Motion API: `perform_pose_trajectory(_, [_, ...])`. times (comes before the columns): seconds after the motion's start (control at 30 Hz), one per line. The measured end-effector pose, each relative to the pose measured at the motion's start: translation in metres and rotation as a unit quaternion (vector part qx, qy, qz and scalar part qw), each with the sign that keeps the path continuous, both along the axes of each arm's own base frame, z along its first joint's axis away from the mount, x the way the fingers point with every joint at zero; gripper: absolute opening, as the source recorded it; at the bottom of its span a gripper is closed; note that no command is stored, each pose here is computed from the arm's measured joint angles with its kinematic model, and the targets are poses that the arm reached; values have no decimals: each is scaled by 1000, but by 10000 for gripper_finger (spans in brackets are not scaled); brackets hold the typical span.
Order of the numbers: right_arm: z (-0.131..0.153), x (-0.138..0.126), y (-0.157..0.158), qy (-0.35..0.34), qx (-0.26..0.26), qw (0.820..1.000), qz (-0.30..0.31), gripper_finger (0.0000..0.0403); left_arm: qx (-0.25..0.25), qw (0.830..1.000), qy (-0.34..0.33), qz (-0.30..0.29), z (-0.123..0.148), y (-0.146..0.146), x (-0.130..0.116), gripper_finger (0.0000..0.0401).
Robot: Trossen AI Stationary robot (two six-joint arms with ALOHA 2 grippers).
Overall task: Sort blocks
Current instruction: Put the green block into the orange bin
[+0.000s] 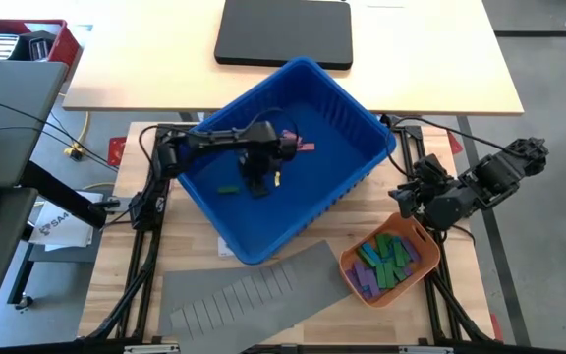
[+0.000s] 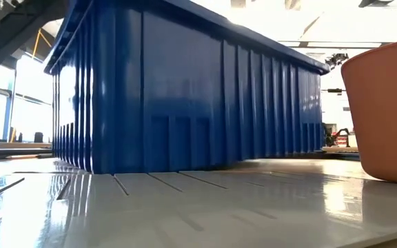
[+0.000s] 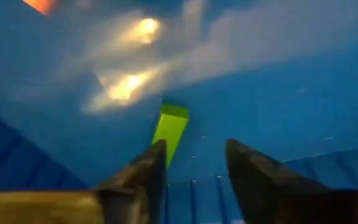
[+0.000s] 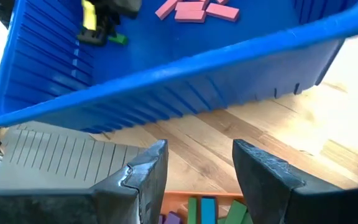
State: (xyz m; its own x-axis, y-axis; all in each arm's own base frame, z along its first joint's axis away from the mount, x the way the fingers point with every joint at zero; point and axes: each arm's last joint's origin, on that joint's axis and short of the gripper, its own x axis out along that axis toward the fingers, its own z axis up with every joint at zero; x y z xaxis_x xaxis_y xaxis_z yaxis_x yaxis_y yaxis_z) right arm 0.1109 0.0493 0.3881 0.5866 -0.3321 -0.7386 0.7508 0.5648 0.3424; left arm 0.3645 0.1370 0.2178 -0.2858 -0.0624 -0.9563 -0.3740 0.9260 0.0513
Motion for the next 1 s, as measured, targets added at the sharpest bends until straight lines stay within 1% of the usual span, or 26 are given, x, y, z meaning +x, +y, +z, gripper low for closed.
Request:
perform_pose_trajectory(0.1, [0, 0, 0, 0, 0, 1000, 0, 176, -13, 999, 50, -2, -27, -1, -6, 204])
perform_pose_trajectory(0.2, [0, -1, -1, 5, -6, 1000, 2, 176, -8, 994, 103, -29, -50, -2, -13, 240])
perform_pose_trajectory(0.3, [-1, -1, -1, 9, -10, 1000, 5, 176, 22, 986, 152, -66, -68, -1, -18, 257])
perform_pose_trajectory(0.4, [-1, -1, -1, 10, -10, 1000, 5, 176, 13, 982, 169, -78, -74, -2, -22, 260])
perform_pose_trajectory(0.47, [-1, -1, -1, 10, -10, 1000, 5, 176, 1, 982, 169, -81, -77, -3, -23, 259])
perform_pose_trajectory(0.63, [-1, -1, -1, 10, -10, 1000, 5, 176, -7, 981, 170, -94, -83, -6, -25, 244])
perform_pose_trajectory(0.77, [-1, -1, -1, 9, -9, 1000, 3, 176, -5, 981, 167, -98, -92, -9, -28, 219])
perform_pose_trajectory(0.87, [-1, -1, -1, 9, -8, 1000, 3, 176, 0, 982, 160, -101, -94, -8, -27, 185])
perform_pose_trajectory(1.0, [-1, -1, -1, 9, -8, 1000, 2, 176, -4, 982, 152, -114, -95, -9, -26, 112])
